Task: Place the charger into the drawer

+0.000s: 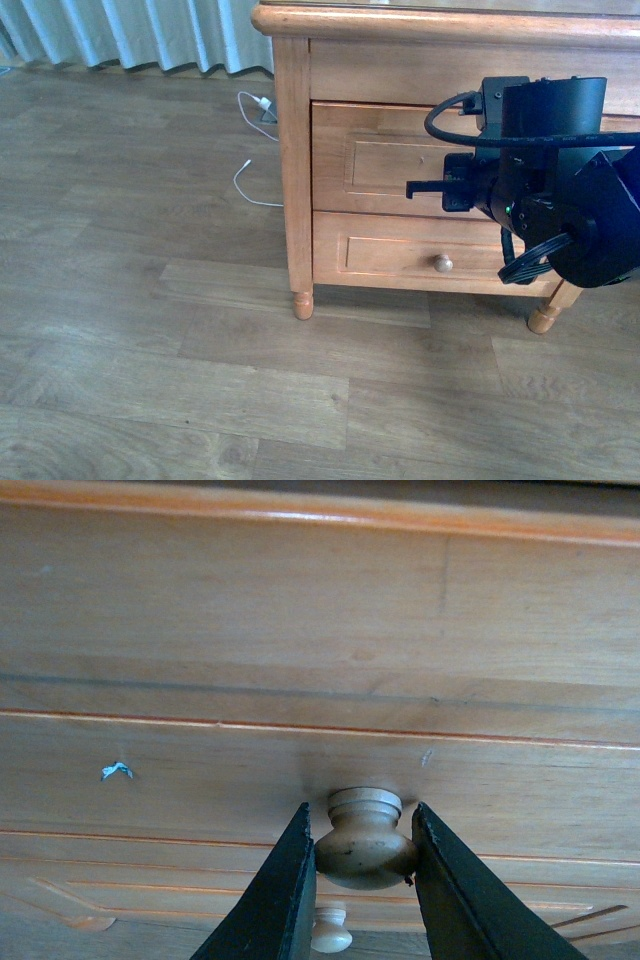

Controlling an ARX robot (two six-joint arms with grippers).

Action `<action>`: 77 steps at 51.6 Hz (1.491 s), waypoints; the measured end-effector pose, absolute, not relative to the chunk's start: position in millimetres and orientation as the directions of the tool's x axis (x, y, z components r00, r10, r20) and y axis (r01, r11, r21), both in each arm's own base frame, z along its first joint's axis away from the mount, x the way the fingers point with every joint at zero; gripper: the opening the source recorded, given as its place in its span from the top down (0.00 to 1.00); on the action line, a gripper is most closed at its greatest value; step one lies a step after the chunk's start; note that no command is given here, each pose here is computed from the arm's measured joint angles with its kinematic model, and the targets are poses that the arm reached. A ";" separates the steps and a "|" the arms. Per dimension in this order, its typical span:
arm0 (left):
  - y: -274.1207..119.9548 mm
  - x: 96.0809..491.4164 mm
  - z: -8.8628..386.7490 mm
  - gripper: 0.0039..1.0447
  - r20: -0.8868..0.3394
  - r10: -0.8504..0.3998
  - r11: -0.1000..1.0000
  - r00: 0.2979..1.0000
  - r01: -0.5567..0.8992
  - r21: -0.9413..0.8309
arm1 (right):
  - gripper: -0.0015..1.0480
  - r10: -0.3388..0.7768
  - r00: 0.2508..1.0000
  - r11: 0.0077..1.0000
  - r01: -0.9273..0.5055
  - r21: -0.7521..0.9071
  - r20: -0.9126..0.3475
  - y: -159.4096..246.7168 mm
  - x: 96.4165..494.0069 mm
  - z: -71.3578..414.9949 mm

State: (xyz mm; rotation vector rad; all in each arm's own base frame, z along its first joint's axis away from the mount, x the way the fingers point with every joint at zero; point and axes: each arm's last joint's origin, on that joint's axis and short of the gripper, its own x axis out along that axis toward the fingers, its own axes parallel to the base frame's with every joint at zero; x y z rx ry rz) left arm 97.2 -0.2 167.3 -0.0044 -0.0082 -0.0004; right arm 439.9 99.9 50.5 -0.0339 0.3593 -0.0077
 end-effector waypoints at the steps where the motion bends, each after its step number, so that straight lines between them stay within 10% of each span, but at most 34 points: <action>1: -0.2 97.3 167.2 0.05 0.008 0.000 1.000 1.000 0.000 -0.004 | 0.78 -0.012 0.936 0.999 0.000 -0.034 -0.352 99.7 439.9 50.4; 77: -0.2 97.3 167.2 0.05 0.008 0.000 1.000 1.000 0.000 -0.004 | 0.79 0.133 0.690 0.981 -0.195 -0.006 -0.711 63.4 257.5 84.5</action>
